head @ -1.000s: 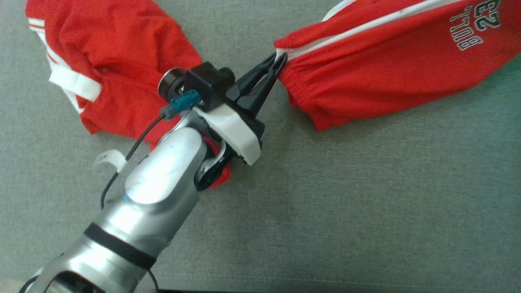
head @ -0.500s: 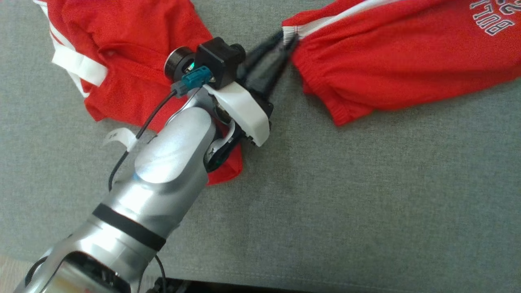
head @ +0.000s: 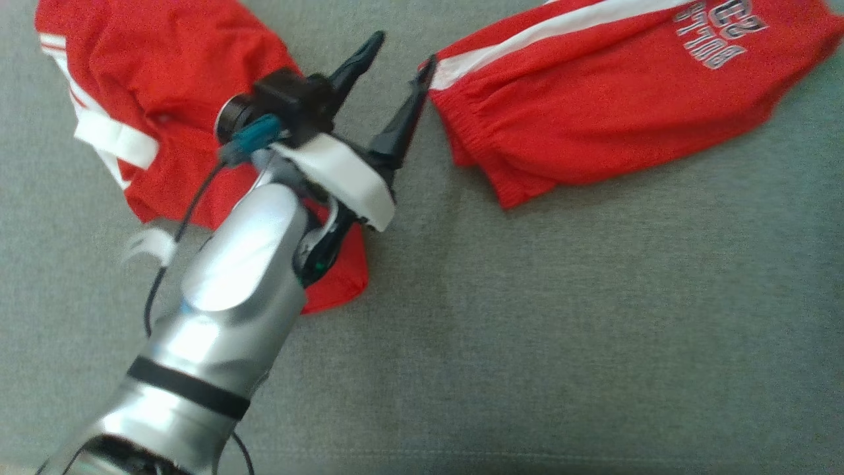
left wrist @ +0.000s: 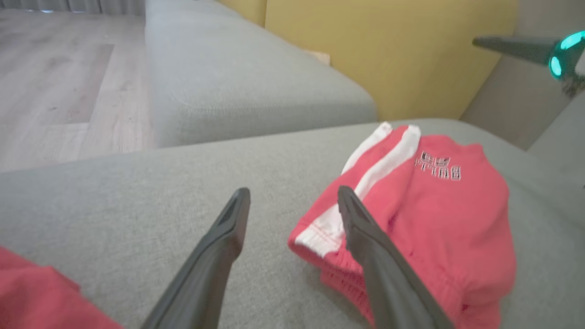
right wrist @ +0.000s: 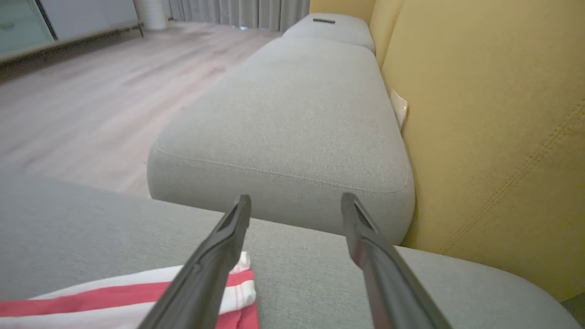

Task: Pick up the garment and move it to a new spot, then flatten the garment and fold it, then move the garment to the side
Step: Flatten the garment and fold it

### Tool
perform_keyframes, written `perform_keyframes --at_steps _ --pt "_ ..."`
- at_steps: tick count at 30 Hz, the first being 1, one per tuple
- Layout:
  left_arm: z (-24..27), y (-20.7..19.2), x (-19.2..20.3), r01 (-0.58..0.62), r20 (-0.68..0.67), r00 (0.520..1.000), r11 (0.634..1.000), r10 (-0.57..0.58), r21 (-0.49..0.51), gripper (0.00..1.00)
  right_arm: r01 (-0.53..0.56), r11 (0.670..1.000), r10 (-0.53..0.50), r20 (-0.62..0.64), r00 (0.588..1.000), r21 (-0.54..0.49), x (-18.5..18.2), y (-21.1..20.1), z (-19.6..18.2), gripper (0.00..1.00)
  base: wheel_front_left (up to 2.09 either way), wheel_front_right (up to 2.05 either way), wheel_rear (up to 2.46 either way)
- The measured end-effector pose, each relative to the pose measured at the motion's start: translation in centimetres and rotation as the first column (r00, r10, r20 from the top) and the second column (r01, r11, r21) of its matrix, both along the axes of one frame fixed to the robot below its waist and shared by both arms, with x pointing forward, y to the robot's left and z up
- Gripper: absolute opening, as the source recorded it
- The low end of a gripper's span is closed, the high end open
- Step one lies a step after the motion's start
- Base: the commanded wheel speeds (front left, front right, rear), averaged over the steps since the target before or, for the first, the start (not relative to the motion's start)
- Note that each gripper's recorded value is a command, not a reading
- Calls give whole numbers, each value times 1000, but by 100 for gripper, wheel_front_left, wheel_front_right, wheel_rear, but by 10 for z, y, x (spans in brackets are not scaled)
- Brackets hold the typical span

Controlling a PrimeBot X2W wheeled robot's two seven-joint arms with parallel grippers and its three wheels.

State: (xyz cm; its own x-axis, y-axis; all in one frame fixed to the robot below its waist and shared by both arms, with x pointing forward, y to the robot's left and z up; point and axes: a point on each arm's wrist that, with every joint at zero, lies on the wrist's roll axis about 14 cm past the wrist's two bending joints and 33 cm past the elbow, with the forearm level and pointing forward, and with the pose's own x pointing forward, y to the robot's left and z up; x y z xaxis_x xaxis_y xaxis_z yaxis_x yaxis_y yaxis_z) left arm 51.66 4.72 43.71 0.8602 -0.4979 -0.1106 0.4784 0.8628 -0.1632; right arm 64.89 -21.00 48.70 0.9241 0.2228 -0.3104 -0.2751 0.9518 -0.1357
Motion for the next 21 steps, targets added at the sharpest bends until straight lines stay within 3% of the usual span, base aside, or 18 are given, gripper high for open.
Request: perform_keyframes --at_steps 6,13,21 --pt "39 11 -7 -85 55 994 991 92 -107 100 0 989 -12 82 997 146 -42 8 17 100 0 0 0" --pt "75 22 -27 -146 110 979 969 170 -201 100 -26 959 -61 296 953 281 -81 12 76 100 0 0 0" --pt "93 32 -57 -192 171 959 963 225 -189 100 39 943 -141 293 945 330 -144 2 57 100 0 0 0"
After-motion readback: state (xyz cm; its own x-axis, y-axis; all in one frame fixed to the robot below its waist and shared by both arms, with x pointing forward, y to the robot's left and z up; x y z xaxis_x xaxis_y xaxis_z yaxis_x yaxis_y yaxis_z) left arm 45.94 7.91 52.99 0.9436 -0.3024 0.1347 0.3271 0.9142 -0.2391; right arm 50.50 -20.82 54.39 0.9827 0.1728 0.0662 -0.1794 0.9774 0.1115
